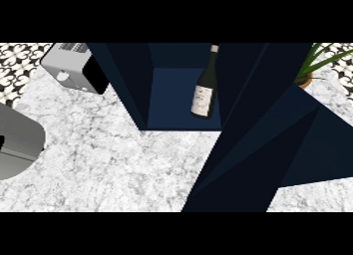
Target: Pick up the wine, place it into the cabinet and close the cabinet
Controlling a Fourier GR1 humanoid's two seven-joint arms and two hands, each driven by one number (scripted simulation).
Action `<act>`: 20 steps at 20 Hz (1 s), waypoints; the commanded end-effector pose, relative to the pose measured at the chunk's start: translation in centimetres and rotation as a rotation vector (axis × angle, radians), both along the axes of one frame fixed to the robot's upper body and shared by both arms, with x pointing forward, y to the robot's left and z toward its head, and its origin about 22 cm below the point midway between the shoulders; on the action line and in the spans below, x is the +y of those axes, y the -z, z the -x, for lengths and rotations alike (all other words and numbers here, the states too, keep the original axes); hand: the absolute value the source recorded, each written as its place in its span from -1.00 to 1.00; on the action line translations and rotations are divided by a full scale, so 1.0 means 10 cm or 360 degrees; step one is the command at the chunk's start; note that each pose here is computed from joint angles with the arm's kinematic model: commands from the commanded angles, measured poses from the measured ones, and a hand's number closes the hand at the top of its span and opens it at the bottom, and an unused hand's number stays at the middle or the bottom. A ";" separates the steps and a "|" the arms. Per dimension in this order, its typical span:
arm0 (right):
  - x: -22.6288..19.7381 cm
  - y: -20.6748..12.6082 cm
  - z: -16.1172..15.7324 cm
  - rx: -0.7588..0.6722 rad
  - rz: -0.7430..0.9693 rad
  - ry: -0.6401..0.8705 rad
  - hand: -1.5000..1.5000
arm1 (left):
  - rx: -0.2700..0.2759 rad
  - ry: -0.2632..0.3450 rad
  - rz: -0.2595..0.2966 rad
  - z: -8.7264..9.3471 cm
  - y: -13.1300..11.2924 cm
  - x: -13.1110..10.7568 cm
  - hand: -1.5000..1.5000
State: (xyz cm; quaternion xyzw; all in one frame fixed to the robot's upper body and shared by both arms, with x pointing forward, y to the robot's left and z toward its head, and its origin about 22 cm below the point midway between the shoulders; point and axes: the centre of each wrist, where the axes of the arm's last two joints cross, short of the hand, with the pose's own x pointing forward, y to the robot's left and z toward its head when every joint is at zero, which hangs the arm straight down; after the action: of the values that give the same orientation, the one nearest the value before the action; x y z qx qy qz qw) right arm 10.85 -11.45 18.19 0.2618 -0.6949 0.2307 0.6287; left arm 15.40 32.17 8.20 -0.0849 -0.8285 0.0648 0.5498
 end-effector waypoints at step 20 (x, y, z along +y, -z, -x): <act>0.77 -0.26 -0.28 -0.0255 -0.0040 -0.0025 1.00 | 0.0005 0.0108 0.0076 -0.28 -0.19 0.11 -1.00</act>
State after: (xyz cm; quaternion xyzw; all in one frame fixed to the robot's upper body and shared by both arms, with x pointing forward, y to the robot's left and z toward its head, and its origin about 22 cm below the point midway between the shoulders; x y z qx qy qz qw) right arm 11.69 -8.89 19.67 0.2140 -0.7395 0.2645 0.5809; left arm 17.35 33.30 9.58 -0.1274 -0.8183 0.0694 0.5562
